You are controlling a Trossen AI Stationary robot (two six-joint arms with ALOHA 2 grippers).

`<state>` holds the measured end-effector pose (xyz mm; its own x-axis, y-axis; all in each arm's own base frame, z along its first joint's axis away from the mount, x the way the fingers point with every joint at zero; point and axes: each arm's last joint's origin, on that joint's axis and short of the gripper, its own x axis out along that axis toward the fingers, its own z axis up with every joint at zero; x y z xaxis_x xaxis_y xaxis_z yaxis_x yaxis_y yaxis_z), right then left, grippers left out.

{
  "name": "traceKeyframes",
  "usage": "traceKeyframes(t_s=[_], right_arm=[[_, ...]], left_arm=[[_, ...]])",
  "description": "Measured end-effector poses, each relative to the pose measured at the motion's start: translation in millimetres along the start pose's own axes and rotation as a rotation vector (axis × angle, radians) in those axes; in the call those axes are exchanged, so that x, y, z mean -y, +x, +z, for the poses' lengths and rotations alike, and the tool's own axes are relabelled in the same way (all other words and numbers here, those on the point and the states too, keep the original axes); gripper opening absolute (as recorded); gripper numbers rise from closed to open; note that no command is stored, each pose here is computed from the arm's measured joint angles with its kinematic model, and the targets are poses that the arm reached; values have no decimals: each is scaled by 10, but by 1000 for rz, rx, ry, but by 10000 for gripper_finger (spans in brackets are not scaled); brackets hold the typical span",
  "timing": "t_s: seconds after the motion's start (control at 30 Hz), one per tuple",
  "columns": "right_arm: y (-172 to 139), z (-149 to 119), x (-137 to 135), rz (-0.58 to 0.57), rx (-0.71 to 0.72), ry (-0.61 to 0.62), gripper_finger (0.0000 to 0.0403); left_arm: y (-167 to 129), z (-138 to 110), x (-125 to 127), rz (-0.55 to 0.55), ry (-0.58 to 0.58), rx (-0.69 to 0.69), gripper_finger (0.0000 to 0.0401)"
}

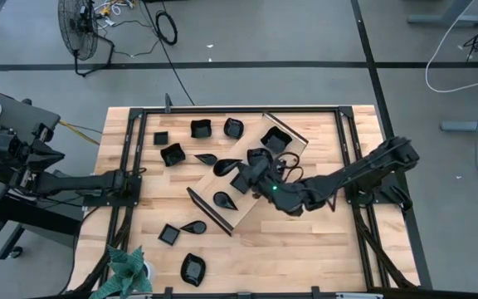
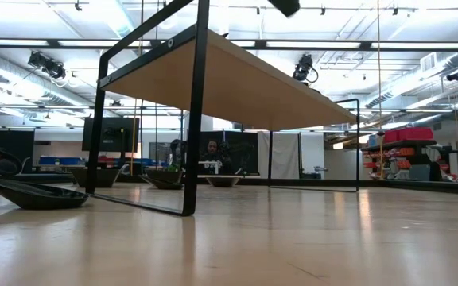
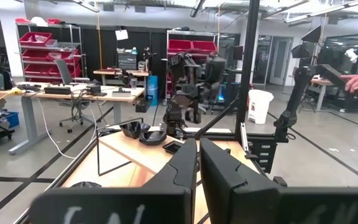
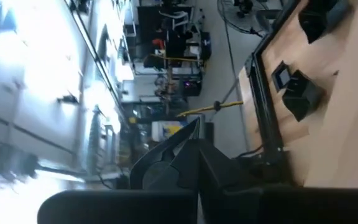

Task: Pick & Place Mini shaped plates
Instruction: Stack the black teardrop shaped plate on top of the black teardrop shaped plate on the shelf

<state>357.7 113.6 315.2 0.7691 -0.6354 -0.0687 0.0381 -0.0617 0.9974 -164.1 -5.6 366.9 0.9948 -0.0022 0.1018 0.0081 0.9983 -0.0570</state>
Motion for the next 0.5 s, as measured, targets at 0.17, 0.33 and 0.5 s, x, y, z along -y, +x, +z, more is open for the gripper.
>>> traceKeyframes(t_s=[0.17, 0.33, 0.5], right_arm=[[9, -35, -271, -30, -27, -243, 0], [18, -40, -514, -22, -97, -472, 0], [102, -25, -699, 57, -287, -755, 0]], left_arm=[[0, 0, 0, 0, 0, 0, 25], [0, 0, 0, 0, 0, 0, 25], [0, 0, 0, 0, 0, 0, 25]])
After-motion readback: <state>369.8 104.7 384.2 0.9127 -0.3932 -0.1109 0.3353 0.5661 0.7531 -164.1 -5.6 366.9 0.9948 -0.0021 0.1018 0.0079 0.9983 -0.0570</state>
